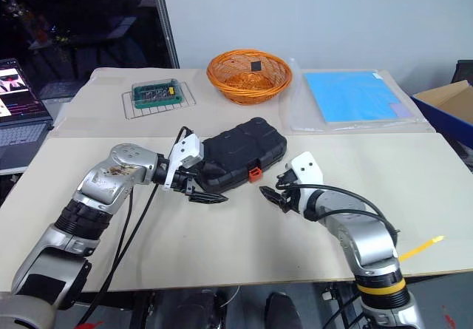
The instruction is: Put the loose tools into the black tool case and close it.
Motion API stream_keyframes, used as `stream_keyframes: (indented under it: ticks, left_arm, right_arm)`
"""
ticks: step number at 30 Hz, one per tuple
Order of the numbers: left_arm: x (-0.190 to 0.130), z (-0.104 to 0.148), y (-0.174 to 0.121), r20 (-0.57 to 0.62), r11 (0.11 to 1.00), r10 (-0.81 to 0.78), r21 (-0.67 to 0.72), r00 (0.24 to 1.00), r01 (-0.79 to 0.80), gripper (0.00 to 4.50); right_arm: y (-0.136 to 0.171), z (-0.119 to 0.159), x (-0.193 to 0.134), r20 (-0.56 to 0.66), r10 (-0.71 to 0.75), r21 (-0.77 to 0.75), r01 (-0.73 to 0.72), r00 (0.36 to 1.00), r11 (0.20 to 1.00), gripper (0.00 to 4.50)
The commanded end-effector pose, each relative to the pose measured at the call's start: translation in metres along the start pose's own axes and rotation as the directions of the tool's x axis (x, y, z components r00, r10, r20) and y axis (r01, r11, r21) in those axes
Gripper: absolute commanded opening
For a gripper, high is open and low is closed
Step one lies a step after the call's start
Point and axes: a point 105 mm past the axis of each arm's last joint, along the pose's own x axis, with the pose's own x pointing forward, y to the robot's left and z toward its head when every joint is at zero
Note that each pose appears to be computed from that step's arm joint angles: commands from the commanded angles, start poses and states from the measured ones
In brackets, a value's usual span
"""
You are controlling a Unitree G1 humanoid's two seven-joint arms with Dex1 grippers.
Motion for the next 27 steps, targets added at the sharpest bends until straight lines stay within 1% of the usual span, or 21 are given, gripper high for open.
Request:
stream_keyframes:
  ticks: [1,6,11,23,26,27]
  left_arm:
    - [0.001,-0.021,-0.003,-0.061,0.998,-0.018,-0.060,0.998,0.015,4.50]
    - [-0.003,-0.025,-0.003,-0.073,0.998,-0.009,-0.058,0.997,0.005,4.50]
    - [-0.006,-0.028,-0.004,-0.080,0.998,0.003,-0.061,0.997,-0.008,4.50]
    - [-0.013,-0.046,0.000,-0.094,0.997,0.031,-0.072,0.995,-0.038,4.50]
    - [-0.013,-0.047,0.000,-0.095,0.997,0.034,-0.071,0.995,-0.041,4.50]
    - [-0.013,-0.048,0.000,-0.094,0.997,0.035,-0.071,0.995,-0.042,4.50]
  right_arm:
    - [-0.001,0.012,0.015,0.065,-0.049,-0.025,0.050,0.997,0.998,3.24]
    - [-0.002,0.014,0.026,0.091,-0.060,-0.011,0.061,0.994,0.998,3.24]
    - [0.002,0.013,0.034,0.098,-0.036,-0.003,0.037,0.994,0.999,3.24]
    - [0.007,0.011,0.039,0.116,0.004,-0.015,-0.003,0.993,1.000,3.24]
    - [0.008,0.010,0.040,0.116,0.010,-0.019,-0.008,0.993,1.000,2.48]
    - [0.008,0.010,0.039,0.118,0.011,-0.020,-0.008,0.993,1.000,2.01]
